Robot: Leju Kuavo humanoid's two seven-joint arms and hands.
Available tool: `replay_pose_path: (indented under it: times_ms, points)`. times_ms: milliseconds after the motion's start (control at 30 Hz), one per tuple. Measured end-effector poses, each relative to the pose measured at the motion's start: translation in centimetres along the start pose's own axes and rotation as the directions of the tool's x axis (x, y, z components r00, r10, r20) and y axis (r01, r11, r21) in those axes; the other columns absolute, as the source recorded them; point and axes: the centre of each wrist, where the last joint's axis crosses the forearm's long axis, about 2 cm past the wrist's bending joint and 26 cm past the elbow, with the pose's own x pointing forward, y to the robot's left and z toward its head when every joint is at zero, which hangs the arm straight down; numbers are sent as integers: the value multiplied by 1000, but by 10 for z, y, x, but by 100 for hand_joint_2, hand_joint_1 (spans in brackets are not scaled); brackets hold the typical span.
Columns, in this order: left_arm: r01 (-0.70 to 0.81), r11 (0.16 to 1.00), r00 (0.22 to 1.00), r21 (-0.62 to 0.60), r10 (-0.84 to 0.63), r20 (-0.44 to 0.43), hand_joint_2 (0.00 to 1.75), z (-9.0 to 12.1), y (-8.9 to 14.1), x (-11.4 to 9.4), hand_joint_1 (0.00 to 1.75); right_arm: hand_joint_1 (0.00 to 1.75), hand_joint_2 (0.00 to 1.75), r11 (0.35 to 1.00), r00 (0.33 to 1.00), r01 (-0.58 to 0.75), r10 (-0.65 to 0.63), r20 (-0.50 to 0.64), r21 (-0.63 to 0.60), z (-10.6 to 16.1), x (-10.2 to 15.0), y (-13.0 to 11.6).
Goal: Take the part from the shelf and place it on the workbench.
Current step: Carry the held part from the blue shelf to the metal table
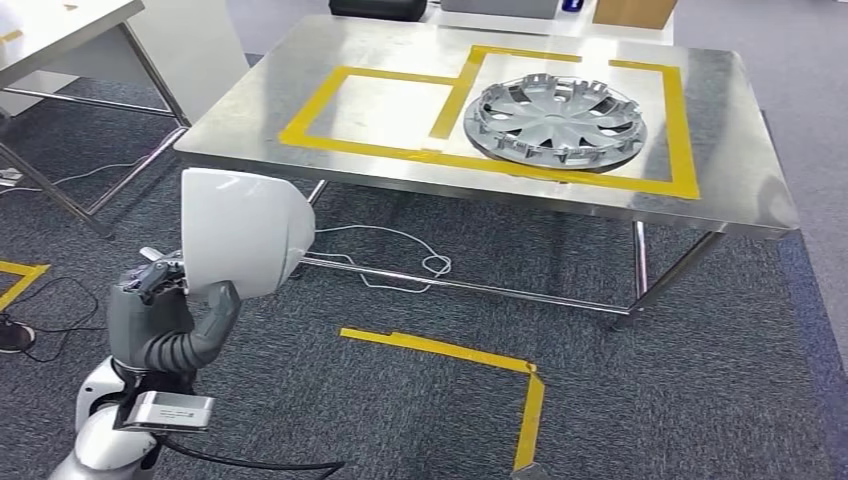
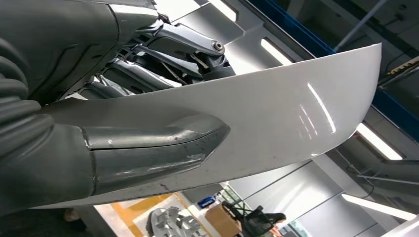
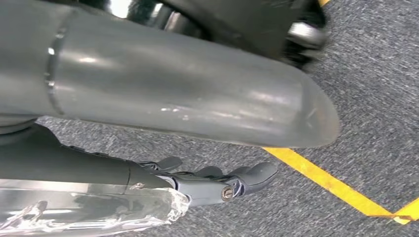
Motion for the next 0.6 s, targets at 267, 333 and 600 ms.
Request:
replay_pose_path:
  times_ms: [267,333,600]
  points:
    - [8,1000,1000,4,-8,1,175,-1,1,0,175,0,0,1000,1000,2,-2,-2,-1,0,0,0]
    - [9,1000,1000,4,-9,-1,175,0,1,0,175,0,0,1000,1000,2,-2,-3,-1,0,0,0]
    - [13,1000,1000,9,-13,-2,175,-1,2,-1,175,0,0,1000,1000,5,-5,-2,1,0,-1,0]
